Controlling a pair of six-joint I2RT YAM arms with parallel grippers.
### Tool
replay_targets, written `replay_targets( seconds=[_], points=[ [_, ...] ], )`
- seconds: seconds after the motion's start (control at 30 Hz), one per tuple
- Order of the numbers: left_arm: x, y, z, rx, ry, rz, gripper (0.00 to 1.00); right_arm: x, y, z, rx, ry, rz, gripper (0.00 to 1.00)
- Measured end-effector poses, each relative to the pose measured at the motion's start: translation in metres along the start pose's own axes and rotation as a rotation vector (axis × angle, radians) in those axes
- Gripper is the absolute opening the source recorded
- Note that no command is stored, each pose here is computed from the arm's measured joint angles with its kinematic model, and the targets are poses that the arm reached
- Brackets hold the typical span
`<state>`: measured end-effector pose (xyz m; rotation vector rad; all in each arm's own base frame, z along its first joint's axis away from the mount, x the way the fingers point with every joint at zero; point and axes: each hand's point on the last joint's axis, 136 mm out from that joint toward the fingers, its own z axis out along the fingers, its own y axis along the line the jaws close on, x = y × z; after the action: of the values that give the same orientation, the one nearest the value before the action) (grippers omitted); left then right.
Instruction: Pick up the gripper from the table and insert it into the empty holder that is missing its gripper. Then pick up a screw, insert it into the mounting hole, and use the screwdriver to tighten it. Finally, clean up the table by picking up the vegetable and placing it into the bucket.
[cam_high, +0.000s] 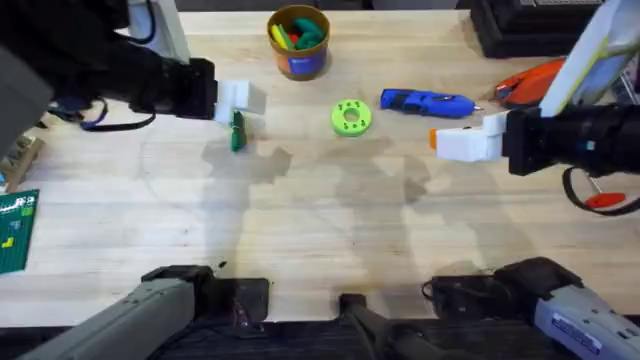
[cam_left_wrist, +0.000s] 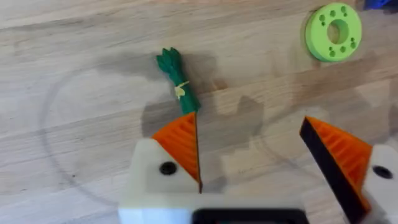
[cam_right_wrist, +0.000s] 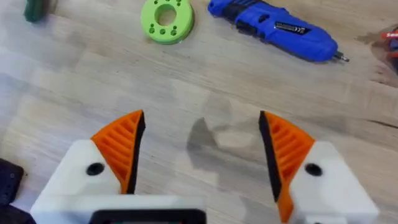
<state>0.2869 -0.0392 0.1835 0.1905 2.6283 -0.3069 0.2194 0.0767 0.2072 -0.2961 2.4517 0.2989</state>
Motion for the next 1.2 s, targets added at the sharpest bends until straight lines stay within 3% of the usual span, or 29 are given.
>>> replay_targets(
  seconds=[0.17,0.43,0.67,0.93,1.2],
  points=[
    [0.003,0.011,0.013,-0.041,0.086,-0.039,0.986,0.0,0.0,0.0,0.0,0.0,0.003,0.979],
    [-0.016,0.035,0.02,-0.158,0.17,-0.21,0.986,0.0,0.0,0.0,0.0,0.0,0.003,0.98],
    [-0.005,0.057,0.059,-0.251,0.31,-0.349,0.986,0.0,0.0,0.0,0.0,0.0,0.003,0.98],
    [0.0,0.06,0.112,-0.273,0.381,-0.368,0.986,0.0,0.0,0.0,0.0,0.0,0.004,0.98],
    [0.005,0.059,0.132,-0.284,0.408,-0.388,0.986,0.0,0.0,0.0,0.0,0.0,0.007,0.979]
  ],
)
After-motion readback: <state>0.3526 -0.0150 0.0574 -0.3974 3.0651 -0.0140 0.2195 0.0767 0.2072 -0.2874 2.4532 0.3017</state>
